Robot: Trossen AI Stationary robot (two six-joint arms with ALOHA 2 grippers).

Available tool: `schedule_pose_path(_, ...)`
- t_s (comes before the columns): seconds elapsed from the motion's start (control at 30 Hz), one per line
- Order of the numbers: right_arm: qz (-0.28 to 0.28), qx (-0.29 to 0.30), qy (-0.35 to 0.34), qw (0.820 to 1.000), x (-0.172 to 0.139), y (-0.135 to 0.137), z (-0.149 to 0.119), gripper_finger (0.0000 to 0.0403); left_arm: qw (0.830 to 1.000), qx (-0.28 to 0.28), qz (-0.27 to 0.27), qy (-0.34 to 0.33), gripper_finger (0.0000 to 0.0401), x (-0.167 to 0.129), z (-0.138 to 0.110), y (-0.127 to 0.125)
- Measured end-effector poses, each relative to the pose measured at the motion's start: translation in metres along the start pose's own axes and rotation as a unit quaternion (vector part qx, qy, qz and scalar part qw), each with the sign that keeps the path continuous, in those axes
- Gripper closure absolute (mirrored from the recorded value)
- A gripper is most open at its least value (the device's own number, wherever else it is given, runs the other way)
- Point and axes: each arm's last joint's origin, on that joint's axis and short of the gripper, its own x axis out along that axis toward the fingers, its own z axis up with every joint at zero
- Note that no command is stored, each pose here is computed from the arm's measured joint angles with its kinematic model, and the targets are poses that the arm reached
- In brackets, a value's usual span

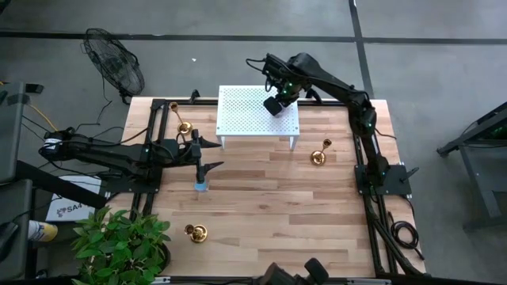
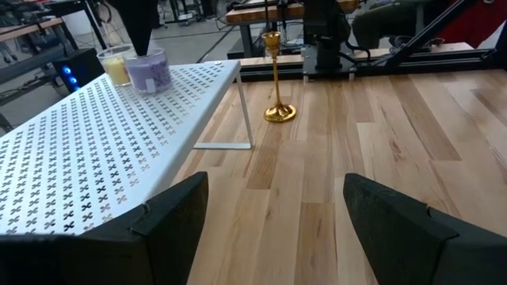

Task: Pick & Place candle stick holders
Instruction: Put the purple scented candle on the shelf, then put the blue scented candle on the shelf

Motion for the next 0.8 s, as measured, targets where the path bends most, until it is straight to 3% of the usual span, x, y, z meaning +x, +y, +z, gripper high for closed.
schedule_pose_path(0.3,-0.002,0.002,-0.002,1.000,-0.0004,-0.0031,0.0010,0.0398,1.000,0.000,0.000,0.001,0.0112,0.0000,-0.0001,0.0000)
schedule_pose_path(0.8,0.000,0.000,-0.007,1.000,-0.0080,-0.0047,-0.0022,0.0301,1.000,0.000,0.000,0.001,0.0112,0.0000,-0.0002,0.0000)
